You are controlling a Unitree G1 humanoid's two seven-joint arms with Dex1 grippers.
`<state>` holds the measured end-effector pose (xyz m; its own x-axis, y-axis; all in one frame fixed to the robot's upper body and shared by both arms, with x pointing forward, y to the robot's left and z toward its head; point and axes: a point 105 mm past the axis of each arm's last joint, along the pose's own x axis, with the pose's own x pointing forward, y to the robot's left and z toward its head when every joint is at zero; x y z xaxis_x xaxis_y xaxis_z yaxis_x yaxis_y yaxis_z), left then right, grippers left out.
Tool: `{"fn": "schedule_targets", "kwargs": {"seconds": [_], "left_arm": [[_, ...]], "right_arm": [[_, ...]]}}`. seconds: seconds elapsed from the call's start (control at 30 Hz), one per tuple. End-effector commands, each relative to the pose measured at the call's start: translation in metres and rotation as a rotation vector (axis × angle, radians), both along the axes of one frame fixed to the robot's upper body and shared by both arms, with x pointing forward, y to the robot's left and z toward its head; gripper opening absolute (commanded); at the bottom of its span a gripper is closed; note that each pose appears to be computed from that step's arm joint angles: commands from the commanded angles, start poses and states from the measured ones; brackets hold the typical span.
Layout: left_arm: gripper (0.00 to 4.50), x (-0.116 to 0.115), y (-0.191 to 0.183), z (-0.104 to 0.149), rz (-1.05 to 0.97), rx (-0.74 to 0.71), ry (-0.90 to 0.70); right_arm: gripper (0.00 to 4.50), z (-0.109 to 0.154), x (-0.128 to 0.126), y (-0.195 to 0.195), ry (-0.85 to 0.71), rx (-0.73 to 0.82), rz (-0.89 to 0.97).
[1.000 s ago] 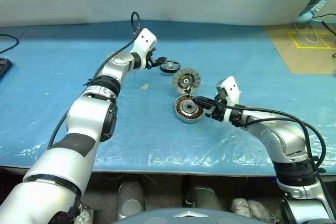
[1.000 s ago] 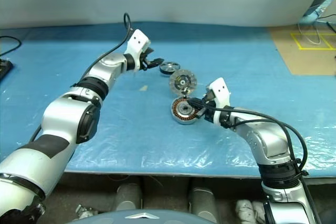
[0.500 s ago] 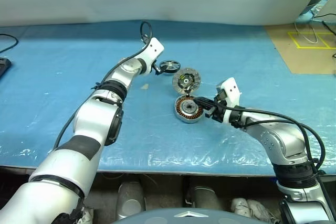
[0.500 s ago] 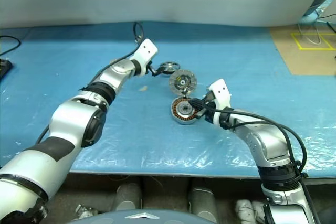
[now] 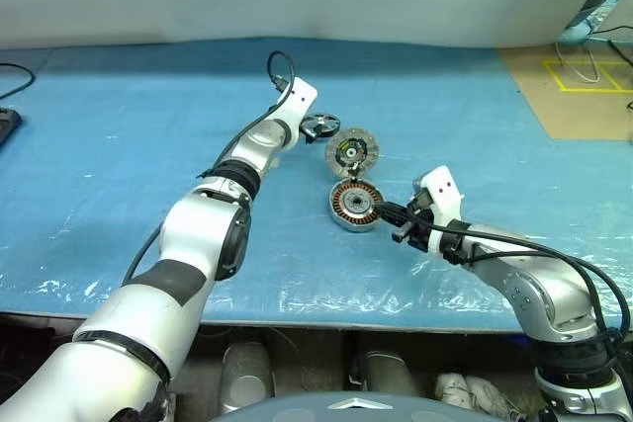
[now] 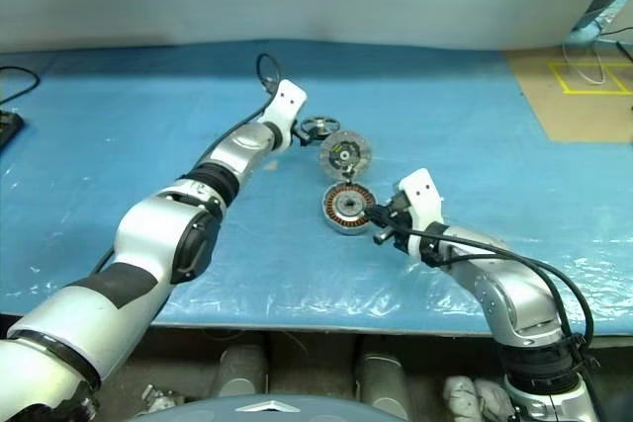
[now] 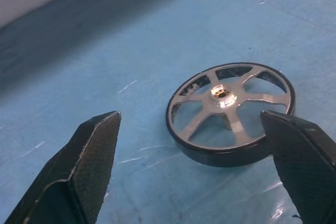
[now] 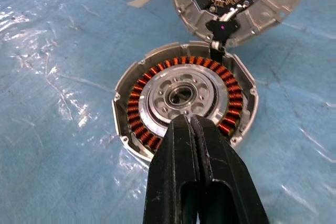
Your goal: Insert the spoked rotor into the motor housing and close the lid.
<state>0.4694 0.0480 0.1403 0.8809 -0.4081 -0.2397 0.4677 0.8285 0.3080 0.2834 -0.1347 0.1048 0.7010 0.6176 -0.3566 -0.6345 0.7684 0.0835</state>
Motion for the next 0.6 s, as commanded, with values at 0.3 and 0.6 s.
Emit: {"fn": "schedule_targets", "kwargs": {"seconds": [0.3, 0.6], "left_arm": [[4.44, 0.0, 0.003, -0.004, 0.048, -0.056, 0.02], [4.44, -0.005, -0.001, -0.021, 0.021, -0.022, 0.058]], "right_arm": [[0.0, 0.012, -0.009, -0.005, -0.041, -0.004, -0.04], [0.0, 0.011, -0.006, -0.014, -0.031, -0.028, -0.074]]}}
